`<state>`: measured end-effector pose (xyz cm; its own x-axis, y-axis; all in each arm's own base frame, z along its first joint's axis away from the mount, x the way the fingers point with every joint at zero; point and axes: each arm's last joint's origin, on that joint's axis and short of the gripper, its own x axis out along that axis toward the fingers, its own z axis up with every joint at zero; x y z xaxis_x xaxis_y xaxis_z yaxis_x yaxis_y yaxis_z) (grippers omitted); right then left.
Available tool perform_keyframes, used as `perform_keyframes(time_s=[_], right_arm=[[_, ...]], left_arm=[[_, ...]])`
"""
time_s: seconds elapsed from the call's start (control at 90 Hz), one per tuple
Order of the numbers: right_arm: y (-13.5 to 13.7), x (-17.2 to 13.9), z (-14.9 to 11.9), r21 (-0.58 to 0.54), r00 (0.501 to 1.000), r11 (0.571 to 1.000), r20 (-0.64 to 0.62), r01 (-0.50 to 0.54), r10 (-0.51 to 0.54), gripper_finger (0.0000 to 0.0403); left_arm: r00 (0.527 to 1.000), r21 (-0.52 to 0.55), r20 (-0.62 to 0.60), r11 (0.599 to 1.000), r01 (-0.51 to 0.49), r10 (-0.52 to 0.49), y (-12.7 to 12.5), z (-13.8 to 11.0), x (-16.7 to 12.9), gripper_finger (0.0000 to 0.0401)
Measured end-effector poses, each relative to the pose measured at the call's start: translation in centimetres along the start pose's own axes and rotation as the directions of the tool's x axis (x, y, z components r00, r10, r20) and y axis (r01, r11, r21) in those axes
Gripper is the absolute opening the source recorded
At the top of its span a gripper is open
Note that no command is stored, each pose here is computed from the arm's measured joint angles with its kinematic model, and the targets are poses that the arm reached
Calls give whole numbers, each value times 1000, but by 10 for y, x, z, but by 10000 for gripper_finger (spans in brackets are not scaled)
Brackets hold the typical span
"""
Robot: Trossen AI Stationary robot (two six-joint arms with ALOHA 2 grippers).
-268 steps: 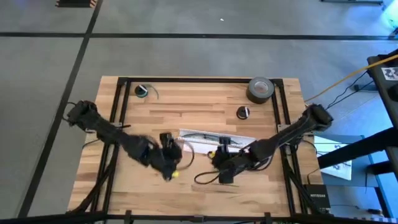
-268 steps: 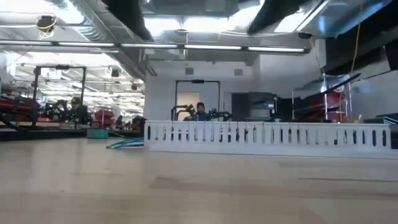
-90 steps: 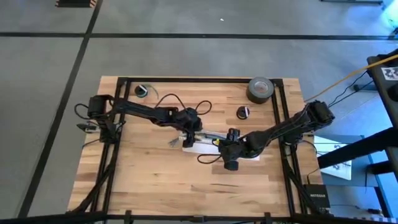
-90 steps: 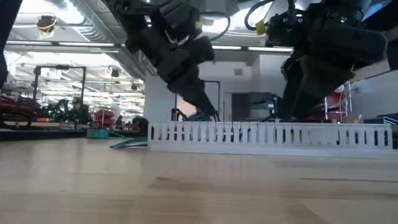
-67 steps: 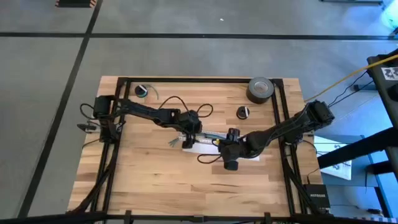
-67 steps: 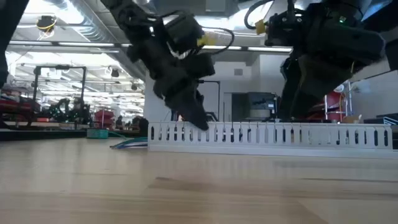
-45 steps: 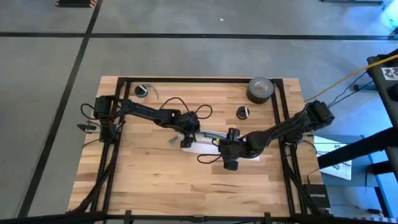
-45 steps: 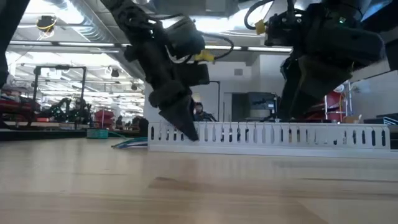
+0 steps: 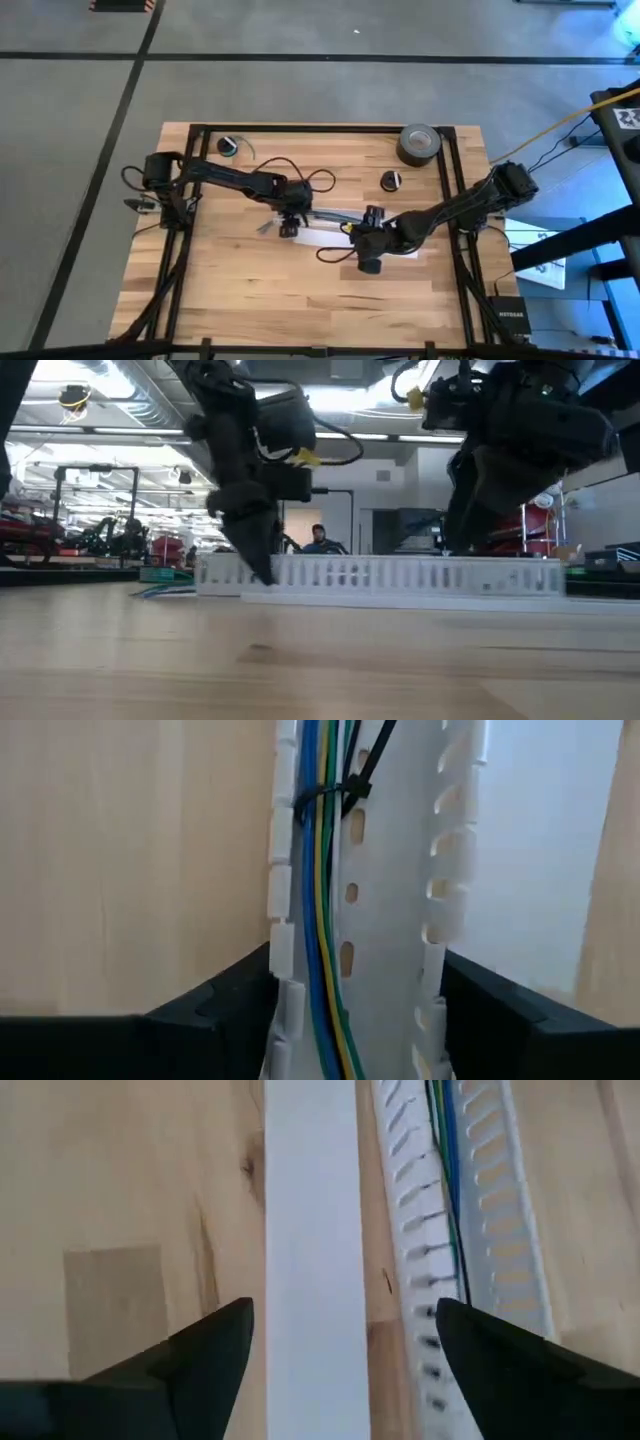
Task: Ziptie cables
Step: Close the white cable duct
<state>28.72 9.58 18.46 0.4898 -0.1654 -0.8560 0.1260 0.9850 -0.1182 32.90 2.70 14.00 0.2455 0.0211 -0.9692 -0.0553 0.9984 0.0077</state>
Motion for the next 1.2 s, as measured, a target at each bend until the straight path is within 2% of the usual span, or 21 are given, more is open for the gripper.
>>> perform_keyframes(time_s=[0.156,0.311,0.533,0.667,0.778,0.9,1.033,1.2], right_arm=[[4,1,12,-23,992,999,124,-23,25,301],[6,16,22,-52,979,998,199,-29,39,301],[11,37,20,-84,982,996,181,-34,49,301],[15,44,24,-90,973,994,219,-58,76,301],[15,54,29,-100,959,992,268,-70,95,301],[6,71,34,-70,951,990,280,-119,134,301],[-9,90,37,-32,955,990,263,-136,140,301],[-21,108,44,1,937,984,305,-181,172,301]], left_arm=[[992,-71,-127,997,-23,14,-9,-12,-1,219],[976,-156,-211,984,-79,45,-15,-27,-7,219],[947,-284,-311,943,-174,81,-22,-69,-21,219],[953,-319,-296,934,-159,61,-36,-89,-32,219],[966,-345,-255,929,-132,42,-46,-97,-41,219],[983,-366,-181,927,-80,14,-52,-98,-47,219],[982,-377,-187,923,-74,3,-52,-99,-47,219],[983,-379,-182,923,-72,2,-52,-99,-48,219]])
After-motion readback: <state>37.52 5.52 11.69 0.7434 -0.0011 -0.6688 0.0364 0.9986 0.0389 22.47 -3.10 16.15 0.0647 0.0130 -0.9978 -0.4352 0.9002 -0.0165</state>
